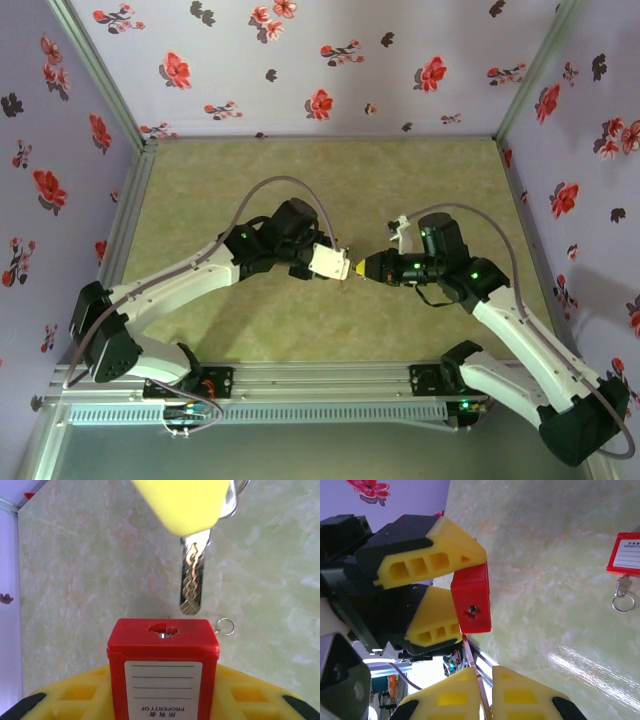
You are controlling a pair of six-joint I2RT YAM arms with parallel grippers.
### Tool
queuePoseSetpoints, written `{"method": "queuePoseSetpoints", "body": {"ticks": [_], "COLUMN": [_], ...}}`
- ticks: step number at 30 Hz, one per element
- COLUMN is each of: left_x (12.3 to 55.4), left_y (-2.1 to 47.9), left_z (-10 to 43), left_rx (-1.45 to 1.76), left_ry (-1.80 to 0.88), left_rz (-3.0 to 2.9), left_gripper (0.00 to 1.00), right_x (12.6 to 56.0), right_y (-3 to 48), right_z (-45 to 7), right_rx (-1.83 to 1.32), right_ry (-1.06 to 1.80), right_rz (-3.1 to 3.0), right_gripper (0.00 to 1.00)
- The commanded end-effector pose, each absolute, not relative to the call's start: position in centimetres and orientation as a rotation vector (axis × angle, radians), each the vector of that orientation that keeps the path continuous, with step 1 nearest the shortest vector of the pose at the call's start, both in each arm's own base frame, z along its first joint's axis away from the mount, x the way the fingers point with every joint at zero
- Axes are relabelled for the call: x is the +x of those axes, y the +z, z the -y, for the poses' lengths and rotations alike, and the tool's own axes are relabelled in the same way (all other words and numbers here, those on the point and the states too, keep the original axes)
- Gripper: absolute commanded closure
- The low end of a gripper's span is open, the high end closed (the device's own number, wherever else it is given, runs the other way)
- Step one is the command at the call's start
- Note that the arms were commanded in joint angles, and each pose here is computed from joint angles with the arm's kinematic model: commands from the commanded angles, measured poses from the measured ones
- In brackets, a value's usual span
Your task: Unlock with the key
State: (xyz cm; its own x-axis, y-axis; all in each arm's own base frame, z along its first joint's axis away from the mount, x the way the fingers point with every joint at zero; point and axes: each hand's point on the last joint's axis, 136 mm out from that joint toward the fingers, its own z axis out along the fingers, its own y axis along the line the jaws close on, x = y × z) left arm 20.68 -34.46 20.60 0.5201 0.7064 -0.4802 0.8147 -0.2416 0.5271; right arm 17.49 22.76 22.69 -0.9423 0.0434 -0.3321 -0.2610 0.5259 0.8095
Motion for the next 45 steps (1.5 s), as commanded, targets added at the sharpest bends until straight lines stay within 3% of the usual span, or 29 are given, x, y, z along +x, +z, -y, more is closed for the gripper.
{"method": "queuePoseSetpoints", "body": {"ticks": [1, 24, 34, 45], "left_x": [20.5, 19.6, 19.8, 16.2], "left_y": [22.2, 21.9, 22.0, 24.6], "left_z": [35.0, 37.4, 38.6, 39.3], "left_rx": [1.986, 1.995, 1.93, 1.979], "left_ry": [-0.165, -0.132, -0.086, -0.377], "left_rz": [-1.19, -1.112, -1.057, -1.079], "left_gripper": [1.0, 1.0, 1.0, 1.0], "right_x": [17.9, 18.2, 18.9, 18.3], "right_y": [22.3, 21.1, 23.2, 20.5], "right_z": [-22.9, -23.1, -24.2, -22.5], "right_rx": [-0.176, -0.159, -0.086, -0.339], "right_ry": [1.362, 1.367, 1.498, 1.167], "right_rz": [-2.45, -2.489, -2.425, -2.567], "right_gripper": [1.0, 1.0, 1.0, 1.0]}}
